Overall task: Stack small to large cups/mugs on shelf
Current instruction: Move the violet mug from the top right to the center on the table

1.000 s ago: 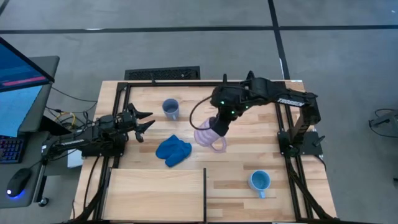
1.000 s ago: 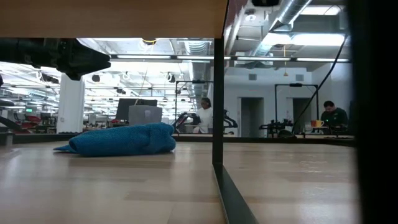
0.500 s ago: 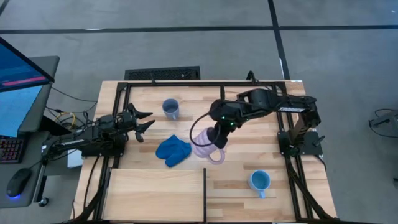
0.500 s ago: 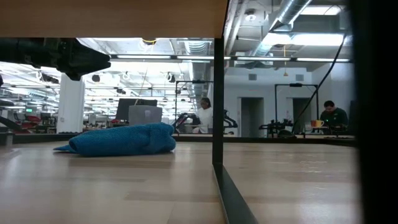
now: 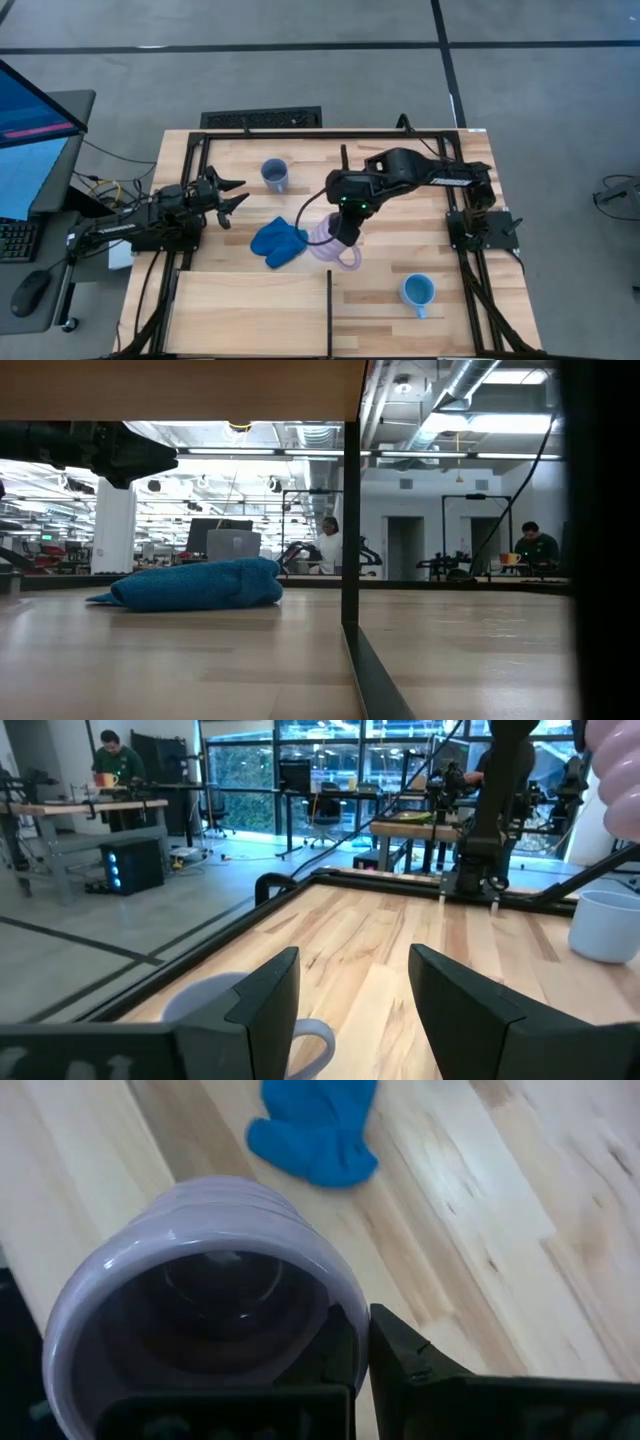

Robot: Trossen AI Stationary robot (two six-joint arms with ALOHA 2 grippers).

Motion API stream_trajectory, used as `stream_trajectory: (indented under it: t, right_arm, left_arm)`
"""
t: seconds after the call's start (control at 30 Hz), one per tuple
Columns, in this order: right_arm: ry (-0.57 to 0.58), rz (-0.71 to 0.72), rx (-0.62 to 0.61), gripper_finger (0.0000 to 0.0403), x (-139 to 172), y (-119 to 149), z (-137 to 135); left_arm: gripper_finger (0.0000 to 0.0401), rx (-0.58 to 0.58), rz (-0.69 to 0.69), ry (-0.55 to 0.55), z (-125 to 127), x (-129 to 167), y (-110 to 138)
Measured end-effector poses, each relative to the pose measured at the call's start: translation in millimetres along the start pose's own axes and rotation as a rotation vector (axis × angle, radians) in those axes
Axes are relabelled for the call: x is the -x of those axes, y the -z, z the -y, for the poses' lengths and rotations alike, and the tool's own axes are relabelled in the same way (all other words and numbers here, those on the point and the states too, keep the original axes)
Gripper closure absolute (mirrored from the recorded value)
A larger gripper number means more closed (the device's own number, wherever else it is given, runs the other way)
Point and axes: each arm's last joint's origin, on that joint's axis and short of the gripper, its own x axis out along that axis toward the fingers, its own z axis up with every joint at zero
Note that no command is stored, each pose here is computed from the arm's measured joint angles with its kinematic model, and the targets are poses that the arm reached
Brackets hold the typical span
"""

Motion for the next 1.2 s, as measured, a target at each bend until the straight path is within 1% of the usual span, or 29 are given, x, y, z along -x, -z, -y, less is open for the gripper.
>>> stream_trajectory:
  t: [0.2, 0.3, 0.5, 0.6, 0.77, 0.9, 0.97, 1.03, 1.13, 1.2]
  right_arm:
    - [-0.046, 0.075, 0.026, 0.038, -2.7, -1.1, -17.1]
    - [-0.063, 0.077, 0.051, 0.038, -5.1, 3.3, -26.8]
    - [-0.134, 0.136, 0.076, 0.038, -4.6, 9.8, -48.6]
    - [-0.189, 0.189, 0.093, 0.038, -2.9, 10.9, -60.4]
    - [-0.185, 0.199, 0.119, 0.038, -2.8, 19.2, -69.8]
    - [-0.183, 0.178, 0.121, 0.038, -19.4, 17.8, -78.5]
    - [-0.16, 0.145, 0.131, 0.038, -31.4, 17.9, -81.2]
    - [-0.172, 0.155, 0.133, 0.038, -37.1, 14.6, -84.3]
    - [-0.139, 0.11, 0.137, 0.038, -46.1, 15.5, -83.0]
    - [-0.158, 0.11, 0.132, 0.038, -50.0, 12.8, -84.6]
  left_arm:
    - [0.0221, 0.013, -0.008, 0.001, 0.1, -0.4, 0.6]
    - [0.0221, 0.013, -0.012, 0.001, 0.1, -0.6, 0.9]
    - [0.0221, 0.013, -0.013, 0.001, 0.1, -0.7, 1.0]
    - [0.0221, 0.013, -0.013, 0.001, 0.1, -0.7, 1.0]
    - [0.0221, 0.013, -0.013, 0.001, 0.1, -0.7, 1.0]
    - [0.0221, 0.013, -0.013, 0.002, 0.1, -0.7, 1.0]
    - [0.0221, 0.013, -0.013, 0.001, 0.1, -0.7, 0.9]
    - [0.0221, 0.013, -0.012, 0.002, 0.1, -0.7, 0.9]
    - [0.0221, 0.018, -0.014, 0.002, 0.1, -0.8, 1.1]
    - [0.0221, 0.025, -0.013, 0.004, 0.2, -0.7, 0.9]
